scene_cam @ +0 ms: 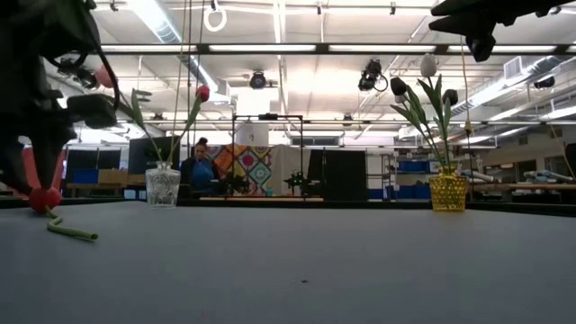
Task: Sort flowers into vase by color
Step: Put the red tulip into the transparent vase
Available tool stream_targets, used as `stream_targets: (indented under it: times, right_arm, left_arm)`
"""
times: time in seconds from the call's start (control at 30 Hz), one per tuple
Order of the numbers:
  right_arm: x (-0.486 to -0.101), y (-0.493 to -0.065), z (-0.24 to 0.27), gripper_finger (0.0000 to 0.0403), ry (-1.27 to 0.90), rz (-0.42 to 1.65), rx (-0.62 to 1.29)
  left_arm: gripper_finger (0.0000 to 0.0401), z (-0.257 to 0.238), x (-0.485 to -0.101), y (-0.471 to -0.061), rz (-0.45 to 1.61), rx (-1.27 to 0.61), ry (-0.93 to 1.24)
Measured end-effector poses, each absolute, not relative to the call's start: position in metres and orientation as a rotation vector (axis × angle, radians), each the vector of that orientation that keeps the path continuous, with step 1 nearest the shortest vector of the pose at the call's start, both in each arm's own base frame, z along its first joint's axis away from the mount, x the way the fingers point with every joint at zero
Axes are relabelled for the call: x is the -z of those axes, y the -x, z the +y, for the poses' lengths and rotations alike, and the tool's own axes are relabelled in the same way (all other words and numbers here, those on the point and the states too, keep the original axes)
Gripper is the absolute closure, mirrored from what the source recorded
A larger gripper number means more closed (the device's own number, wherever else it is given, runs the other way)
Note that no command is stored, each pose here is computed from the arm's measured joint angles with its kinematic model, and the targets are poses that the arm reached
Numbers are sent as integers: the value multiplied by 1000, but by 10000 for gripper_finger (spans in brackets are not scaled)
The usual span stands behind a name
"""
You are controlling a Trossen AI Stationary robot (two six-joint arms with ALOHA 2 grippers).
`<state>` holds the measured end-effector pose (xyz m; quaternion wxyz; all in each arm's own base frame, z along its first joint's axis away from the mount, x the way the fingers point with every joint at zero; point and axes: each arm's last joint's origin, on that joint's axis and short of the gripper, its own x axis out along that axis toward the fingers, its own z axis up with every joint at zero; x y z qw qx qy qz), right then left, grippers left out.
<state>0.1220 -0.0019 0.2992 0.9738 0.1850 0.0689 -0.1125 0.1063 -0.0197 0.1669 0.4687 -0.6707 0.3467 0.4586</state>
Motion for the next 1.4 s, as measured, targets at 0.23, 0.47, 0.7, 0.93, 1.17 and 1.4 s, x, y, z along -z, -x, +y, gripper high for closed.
stream_targets:
  times: [0.23,0.47,0.7,0.93,1.17,1.4]
  right_arm:
    - [-301,-122,-2,290,-376,120,223]
    - [-301,-122,-2,290,-376,121,223]
    - [-301,-122,-2,290,-376,121,223]
    - [-301,-122,-2,290,-376,121,223]
    - [-301,-122,-2,290,-376,122,223]
    - [-301,-122,-2,290,-376,122,223]
  left_arm:
    - [303,-12,-157,-109,802,-1239,1654]
    - [303,-7,-150,-117,735,-1361,1685]
    - [304,-4,-141,-123,734,-1469,1667]
    - [363,-3,-136,-130,756,-1452,1577]
    - [394,-2,-142,-140,654,-1372,1595]
    - [399,6,-185,-149,463,-1233,1500]
